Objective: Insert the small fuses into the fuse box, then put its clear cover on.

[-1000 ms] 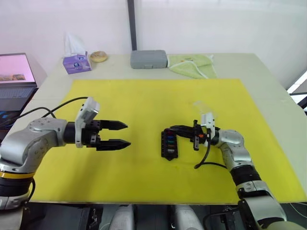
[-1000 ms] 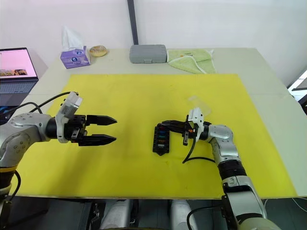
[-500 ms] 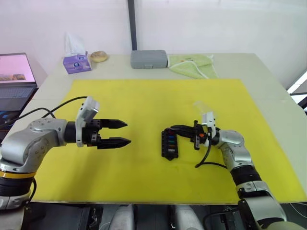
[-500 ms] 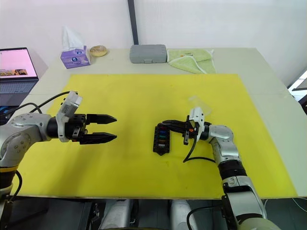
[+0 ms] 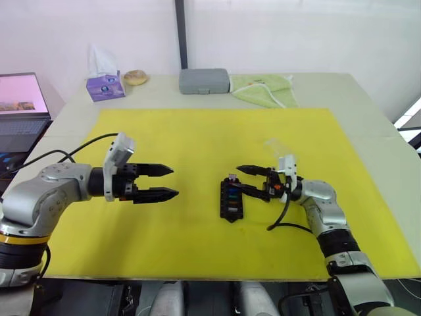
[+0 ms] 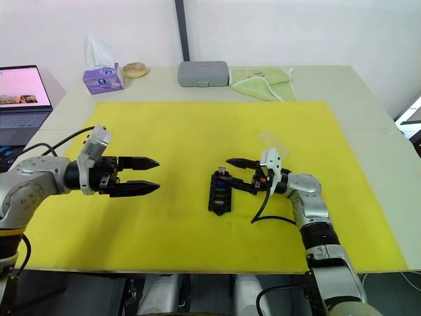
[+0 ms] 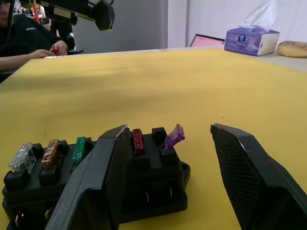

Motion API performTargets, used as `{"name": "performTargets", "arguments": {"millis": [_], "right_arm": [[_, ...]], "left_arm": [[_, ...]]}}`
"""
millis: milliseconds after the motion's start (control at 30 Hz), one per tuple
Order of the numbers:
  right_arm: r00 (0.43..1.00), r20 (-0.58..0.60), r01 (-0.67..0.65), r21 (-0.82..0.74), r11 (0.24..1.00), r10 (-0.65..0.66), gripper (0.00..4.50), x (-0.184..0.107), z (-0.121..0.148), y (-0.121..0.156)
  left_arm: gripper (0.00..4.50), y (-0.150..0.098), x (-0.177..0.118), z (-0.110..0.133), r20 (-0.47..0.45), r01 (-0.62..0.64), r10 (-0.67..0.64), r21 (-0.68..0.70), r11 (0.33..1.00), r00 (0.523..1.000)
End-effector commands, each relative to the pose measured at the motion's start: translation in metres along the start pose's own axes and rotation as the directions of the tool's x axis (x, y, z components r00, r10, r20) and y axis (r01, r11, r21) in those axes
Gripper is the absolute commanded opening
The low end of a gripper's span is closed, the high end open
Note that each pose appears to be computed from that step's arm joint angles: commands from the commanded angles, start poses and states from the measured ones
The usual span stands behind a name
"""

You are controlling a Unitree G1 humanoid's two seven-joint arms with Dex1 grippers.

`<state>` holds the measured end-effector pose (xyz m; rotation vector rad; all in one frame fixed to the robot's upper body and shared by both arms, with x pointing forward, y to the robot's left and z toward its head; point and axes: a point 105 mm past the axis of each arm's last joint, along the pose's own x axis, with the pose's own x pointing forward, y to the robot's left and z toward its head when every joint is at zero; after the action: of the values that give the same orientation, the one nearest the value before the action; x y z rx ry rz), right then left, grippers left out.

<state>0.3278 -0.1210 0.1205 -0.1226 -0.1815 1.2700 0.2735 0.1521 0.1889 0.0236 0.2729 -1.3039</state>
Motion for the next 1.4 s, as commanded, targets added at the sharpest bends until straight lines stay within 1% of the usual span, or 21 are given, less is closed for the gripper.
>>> {"name": "performTargets", "arguments": {"millis": [33,233,400,467,533,600,667,767,833,867,933,1067,1100,1133,1167,1400], "right_arm": [[0.999,0.039,0.01,-0.036,0.999,-0.008,2.85,-0.001,0.015,-0.001],[0.998,0.063,0.023,-0.044,0.999,-0.02,2.85,-0.008,0.04,-0.002],[0.999,0.041,0.031,0.007,0.999,-0.031,2.85,-0.007,0.039,0.0],[0.998,0.033,0.052,0.086,0.995,-0.055,2.85,-0.005,0.04,-0.001],[0.996,0.02,0.078,0.227,0.971,-0.084,2.85,0.0,0.046,-0.003],[0.994,-0.021,0.105,0.331,0.938,-0.104,2.85,0.002,0.048,-0.004],[0.992,-0.047,0.125,0.399,0.908,-0.116,2.85,0.003,0.051,-0.003],[0.981,-0.134,0.189,0.479,0.857,-0.141,2.85,0.001,0.051,-0.003],[0.974,-0.17,0.214,0.463,0.86,-0.151,2.85,-0.002,0.051,-0.005],[0.97,-0.184,0.229,0.485,0.844,-0.157,2.85,-0.004,0.051,-0.006],[0.964,-0.224,0.241,0.492,0.837,-0.146,2.85,-0.008,0.047,-0.005],[0.957,-0.247,0.254,0.482,0.839,-0.148,2.85,-0.01,0.045,-0.006],[0.959,-0.243,0.251,0.481,0.84,-0.147,2.31,-0.009,0.045,-0.006],[0.962,-0.239,0.238,0.481,0.844,-0.135,2.01,-0.008,0.046,-0.005],[0.964,-0.235,0.229,0.481,0.846,-0.127,1.55,-0.006,0.048,-0.004],[0.952,-0.281,0.252,0.487,0.836,-0.123,1.55,0.001,0.044,-0.004]], "left_arm": [[4.22,0.0,-0.006,0.013,0.024,-0.015,0.014,0.059,0.998,1.0],[4.22,0.001,-0.01,0.015,0.013,-0.006,0.005,0.064,0.998,1.0],[4.22,0.004,-0.009,0.016,0.007,0.004,-0.005,0.072,0.997,1.0],[4.22,0.002,-0.008,0.014,-0.006,0.019,-0.019,0.077,0.997,1.0],[4.22,0.0,-0.01,0.014,-0.022,0.04,-0.038,0.078,0.996,0.999],[4.22,0.0,-0.011,0.014,-0.034,0.052,-0.049,0.083,0.995,0.998],[4.22,0.001,-0.013,0.015,-0.042,0.054,-0.05,0.093,0.994,0.998],[4.22,0.003,-0.015,0.016,-0.057,0.068,-0.062,0.114,0.991,0.996],[4.22,0.005,-0.013,0.017,-0.056,0.071,-0.064,0.123,0.99,0.996],[4.22,0.006,-0.013,0.017,-0.054,0.071,-0.065,0.126,0.99,0.996],[4.22,0.007,-0.01,0.016,-0.047,0.07,-0.064,0.13,0.989,0.997],[4.22,0.011,-0.005,0.014,-0.025,0.055,-0.052,0.138,0.989,0.998],[4.22,0.012,-0.004,0.013,-0.019,0.049,-0.047,0.138,0.989,0.999],[4.22,0.012,-0.003,0.012,-0.017,0.049,-0.047,0.137,0.989,0.999],[4.22,0.011,-0.002,0.011,-0.018,0.051,-0.049,0.134,0.99,0.999],[4.22,0.011,-0.001,0.009,-0.029,0.062,-0.059,0.144,0.988,0.998]]}}
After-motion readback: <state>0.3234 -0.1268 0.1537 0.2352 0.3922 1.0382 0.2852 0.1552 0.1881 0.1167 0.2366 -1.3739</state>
